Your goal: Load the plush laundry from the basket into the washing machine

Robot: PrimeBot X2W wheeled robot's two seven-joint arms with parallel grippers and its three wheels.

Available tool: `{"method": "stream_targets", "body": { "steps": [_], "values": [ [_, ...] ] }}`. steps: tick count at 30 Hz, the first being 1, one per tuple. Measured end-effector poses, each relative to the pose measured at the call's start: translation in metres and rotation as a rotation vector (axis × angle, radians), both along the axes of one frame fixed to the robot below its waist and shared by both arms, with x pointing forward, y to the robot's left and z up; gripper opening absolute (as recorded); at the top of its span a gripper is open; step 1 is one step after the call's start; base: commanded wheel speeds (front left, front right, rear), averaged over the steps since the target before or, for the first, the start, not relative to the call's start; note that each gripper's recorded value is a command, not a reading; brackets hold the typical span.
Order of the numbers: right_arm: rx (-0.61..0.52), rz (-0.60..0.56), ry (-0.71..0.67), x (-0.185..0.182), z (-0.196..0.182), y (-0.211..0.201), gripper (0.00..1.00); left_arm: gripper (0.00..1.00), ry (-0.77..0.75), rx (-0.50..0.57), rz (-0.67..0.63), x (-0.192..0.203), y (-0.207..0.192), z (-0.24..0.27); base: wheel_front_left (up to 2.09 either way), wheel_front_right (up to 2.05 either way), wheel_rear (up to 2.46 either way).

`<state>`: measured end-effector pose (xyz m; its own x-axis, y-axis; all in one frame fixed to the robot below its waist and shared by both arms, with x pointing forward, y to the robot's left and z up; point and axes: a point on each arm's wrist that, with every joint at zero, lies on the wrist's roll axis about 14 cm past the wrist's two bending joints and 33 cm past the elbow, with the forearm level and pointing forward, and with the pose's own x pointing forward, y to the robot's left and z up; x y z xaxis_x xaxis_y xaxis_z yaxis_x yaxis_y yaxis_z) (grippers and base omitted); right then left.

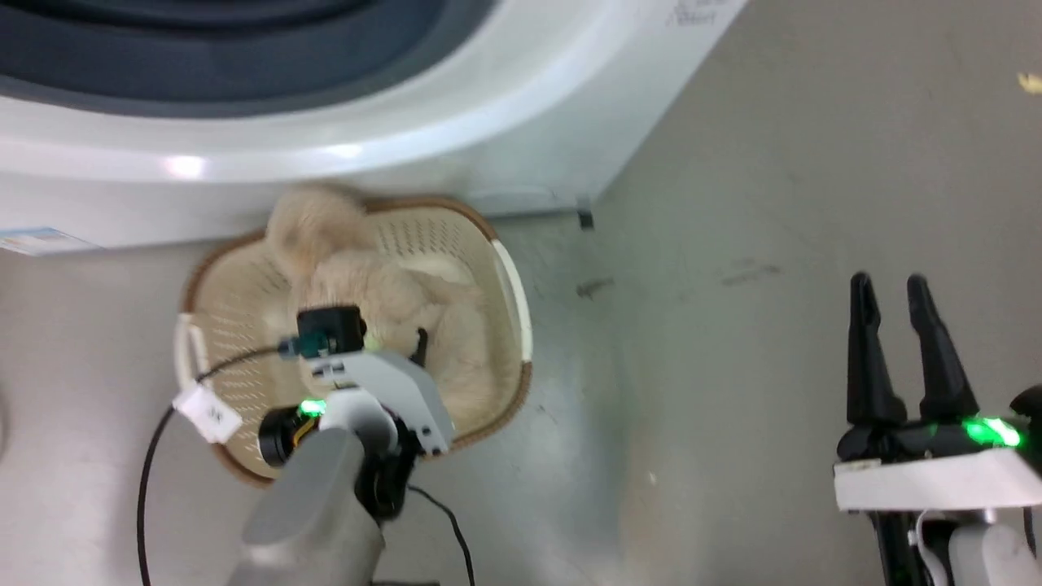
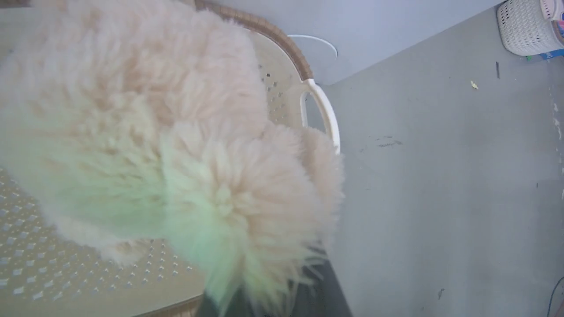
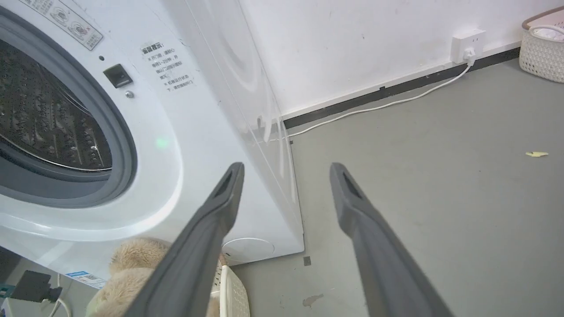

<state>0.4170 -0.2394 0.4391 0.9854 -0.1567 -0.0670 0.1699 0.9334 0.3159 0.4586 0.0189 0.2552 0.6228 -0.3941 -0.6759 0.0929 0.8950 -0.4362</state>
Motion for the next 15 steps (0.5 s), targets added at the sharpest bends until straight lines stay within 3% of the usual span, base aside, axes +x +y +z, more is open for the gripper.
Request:
{"method": "stream_targets", "body": {
  "steps": [8,15],
  "values": [
    [-0.008,0.046,-0.05,-0.019,0.024,0.017,1.0,0.0,-0.304,-0.041,0.054,0.001,0.013,0.085,0.0,0.0,0.0],
    [0.004,0.085,-0.108,-0.036,0.047,0.031,1.0,0.0,-0.585,0.002,0.098,0.0,0.035,0.165,0.0,0.0,0.0]
  ]
}}
